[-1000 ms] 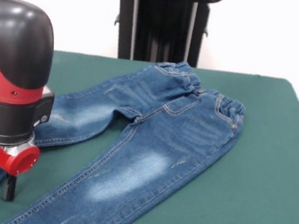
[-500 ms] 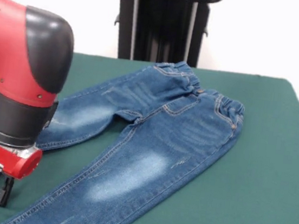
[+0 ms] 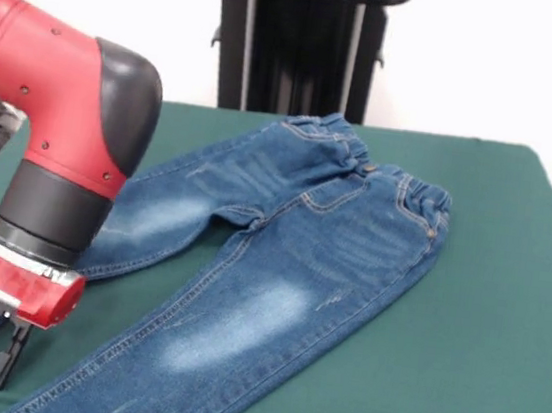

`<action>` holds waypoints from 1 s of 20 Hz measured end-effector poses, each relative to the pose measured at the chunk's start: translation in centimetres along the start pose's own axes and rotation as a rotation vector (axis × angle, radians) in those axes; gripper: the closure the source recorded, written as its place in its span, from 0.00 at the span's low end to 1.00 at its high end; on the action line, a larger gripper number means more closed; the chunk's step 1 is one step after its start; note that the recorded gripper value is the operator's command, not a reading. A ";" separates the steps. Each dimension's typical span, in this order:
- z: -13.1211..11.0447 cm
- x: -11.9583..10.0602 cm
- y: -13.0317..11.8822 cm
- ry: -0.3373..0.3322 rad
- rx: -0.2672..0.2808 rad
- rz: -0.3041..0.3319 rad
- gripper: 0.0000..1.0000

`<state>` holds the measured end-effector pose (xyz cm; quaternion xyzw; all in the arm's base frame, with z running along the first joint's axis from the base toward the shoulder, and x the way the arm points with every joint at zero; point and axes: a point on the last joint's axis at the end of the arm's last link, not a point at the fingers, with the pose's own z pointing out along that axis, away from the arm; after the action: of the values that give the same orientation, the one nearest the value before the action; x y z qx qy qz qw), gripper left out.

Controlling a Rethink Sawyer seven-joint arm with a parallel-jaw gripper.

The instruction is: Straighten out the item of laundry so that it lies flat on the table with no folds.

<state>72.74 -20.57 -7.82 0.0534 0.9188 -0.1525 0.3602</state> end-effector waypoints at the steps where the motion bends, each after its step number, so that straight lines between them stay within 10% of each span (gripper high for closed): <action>1: 0.1 0.5 -0.2 -0.048 -0.008 -0.010 0.00; 20: 4.7 -0.5 -2.4 -0.305 -0.098 -0.233 0.00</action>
<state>75.66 -24.36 -10.13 -0.0948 0.8598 -0.1546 0.4774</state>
